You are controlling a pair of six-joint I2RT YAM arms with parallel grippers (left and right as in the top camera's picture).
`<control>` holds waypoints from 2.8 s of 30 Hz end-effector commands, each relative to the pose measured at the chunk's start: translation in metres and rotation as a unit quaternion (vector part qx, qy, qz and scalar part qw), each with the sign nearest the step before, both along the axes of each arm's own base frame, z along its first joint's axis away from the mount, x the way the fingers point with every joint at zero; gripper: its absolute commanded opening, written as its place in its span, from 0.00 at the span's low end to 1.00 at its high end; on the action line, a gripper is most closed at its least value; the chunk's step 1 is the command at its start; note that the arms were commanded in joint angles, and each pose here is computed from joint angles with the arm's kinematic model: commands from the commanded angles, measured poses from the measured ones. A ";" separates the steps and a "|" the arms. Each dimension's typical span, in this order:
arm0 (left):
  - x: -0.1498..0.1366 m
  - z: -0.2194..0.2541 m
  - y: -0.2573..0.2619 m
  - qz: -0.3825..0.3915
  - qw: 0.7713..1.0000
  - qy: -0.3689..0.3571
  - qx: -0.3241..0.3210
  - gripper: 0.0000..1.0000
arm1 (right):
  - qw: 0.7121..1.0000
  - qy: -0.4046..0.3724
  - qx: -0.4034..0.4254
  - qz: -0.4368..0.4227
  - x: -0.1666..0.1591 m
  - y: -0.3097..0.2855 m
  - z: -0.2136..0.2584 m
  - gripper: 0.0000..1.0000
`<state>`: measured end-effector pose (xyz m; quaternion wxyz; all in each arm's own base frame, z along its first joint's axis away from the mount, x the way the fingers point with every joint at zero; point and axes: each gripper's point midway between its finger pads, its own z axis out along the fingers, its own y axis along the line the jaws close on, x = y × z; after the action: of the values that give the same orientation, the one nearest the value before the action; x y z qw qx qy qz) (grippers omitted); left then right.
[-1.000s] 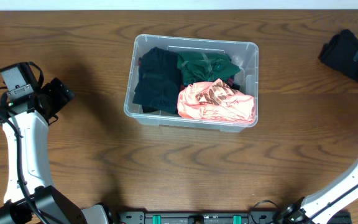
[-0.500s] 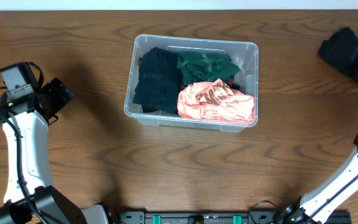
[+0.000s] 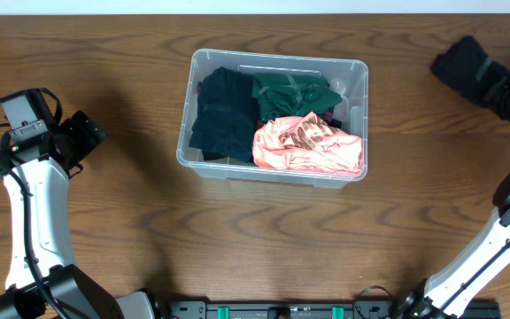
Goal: Pack container
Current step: 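Reach the right gripper to the black garment and grasp it, then carry the black garment with the right gripper into the bin's left side, then press the black garment flat in the bin and open the right gripper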
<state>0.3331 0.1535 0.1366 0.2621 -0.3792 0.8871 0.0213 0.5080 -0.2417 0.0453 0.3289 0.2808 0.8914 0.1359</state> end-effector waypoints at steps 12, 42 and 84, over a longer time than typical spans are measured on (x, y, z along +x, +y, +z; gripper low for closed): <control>0.001 0.006 0.003 -0.001 1.000 -0.004 0.006 0.98 | 0.964 -0.206 -0.005 0.166 -0.043 0.184 0.295 0.01; 0.001 0.006 0.003 -0.001 1.000 -0.005 0.006 0.98 | 0.890 -0.077 0.020 0.449 -0.168 0.536 0.241 0.01; 0.001 0.006 0.003 -0.001 1.000 -0.005 0.006 0.98 | 0.868 -0.009 -0.139 0.477 -0.160 0.530 0.165 0.10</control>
<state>0.3331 0.1535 0.1366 0.2621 -0.3792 0.8871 0.0213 0.3407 0.2836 0.2419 0.2916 -0.2189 0.9133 0.1816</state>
